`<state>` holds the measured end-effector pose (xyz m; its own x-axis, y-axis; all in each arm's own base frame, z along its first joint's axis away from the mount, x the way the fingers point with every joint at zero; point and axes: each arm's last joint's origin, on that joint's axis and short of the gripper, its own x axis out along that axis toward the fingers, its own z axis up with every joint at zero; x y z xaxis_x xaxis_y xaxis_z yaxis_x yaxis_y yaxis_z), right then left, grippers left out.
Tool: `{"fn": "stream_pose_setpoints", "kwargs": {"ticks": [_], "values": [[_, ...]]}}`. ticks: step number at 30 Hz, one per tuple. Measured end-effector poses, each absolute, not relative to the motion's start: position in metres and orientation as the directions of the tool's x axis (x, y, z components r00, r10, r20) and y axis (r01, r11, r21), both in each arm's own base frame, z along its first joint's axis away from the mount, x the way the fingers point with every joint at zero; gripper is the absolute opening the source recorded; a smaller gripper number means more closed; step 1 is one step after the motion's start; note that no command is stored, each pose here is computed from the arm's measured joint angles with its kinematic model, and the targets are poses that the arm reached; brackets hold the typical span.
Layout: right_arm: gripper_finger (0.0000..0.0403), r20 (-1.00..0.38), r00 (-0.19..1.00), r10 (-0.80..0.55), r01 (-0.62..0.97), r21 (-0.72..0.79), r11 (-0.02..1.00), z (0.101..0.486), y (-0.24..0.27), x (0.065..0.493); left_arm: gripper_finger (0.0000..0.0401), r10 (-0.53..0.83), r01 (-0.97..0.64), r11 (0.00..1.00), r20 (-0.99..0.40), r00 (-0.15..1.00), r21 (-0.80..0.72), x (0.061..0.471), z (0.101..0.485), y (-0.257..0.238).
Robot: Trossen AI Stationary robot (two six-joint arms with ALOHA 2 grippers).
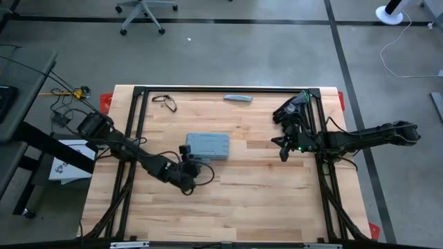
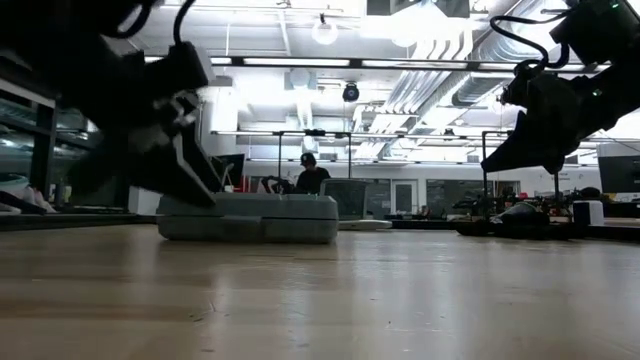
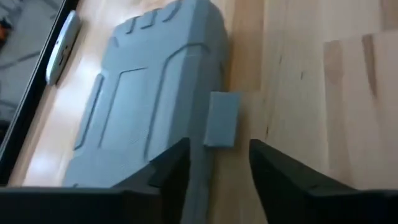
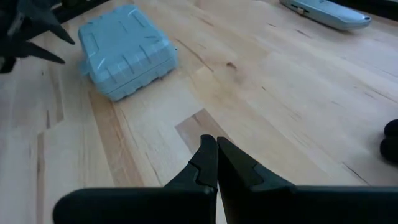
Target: Prefit tool cases
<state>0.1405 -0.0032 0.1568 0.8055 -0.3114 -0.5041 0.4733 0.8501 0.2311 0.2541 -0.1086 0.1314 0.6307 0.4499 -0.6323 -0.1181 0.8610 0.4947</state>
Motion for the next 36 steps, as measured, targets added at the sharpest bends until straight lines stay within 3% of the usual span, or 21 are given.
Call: {"fn": "stream_pose_setpoints", "kwargs": {"ticks": [5, 14, 25, 36], "values": [[0.0000, -0.512, 0.796, -0.323, 0.485, 0.219, 0.847, 0.156, -0.004, 0.140, 0.0199, 0.504, -0.080, 0.801, -0.596, 0.625, 0.593, 0.261, 0.099, -0.118], [0.0000, -0.513, 0.794, -0.327, 0.489, 0.216, 0.845, 0.156, -0.004, 0.140, 0.0191, 0.706, -0.249, 0.604, -0.363, 0.608, 0.757, 0.280, 0.078, -0.131], [0.0000, -0.519, 0.789, -0.328, 0.489, 0.209, 0.847, 0.155, -0.004, 0.139, 0.0170, 0.696, -0.262, 0.635, -0.391, 0.603, 0.726, 0.281, 0.076, -0.130], [0.0000, -0.533, 0.780, -0.329, 0.494, 0.199, 0.847, 0.153, -0.004, 0.138, 0.0159, 0.636, -0.103, 0.640, -0.451, 0.626, 0.761, 0.285, 0.077, -0.133]]}}
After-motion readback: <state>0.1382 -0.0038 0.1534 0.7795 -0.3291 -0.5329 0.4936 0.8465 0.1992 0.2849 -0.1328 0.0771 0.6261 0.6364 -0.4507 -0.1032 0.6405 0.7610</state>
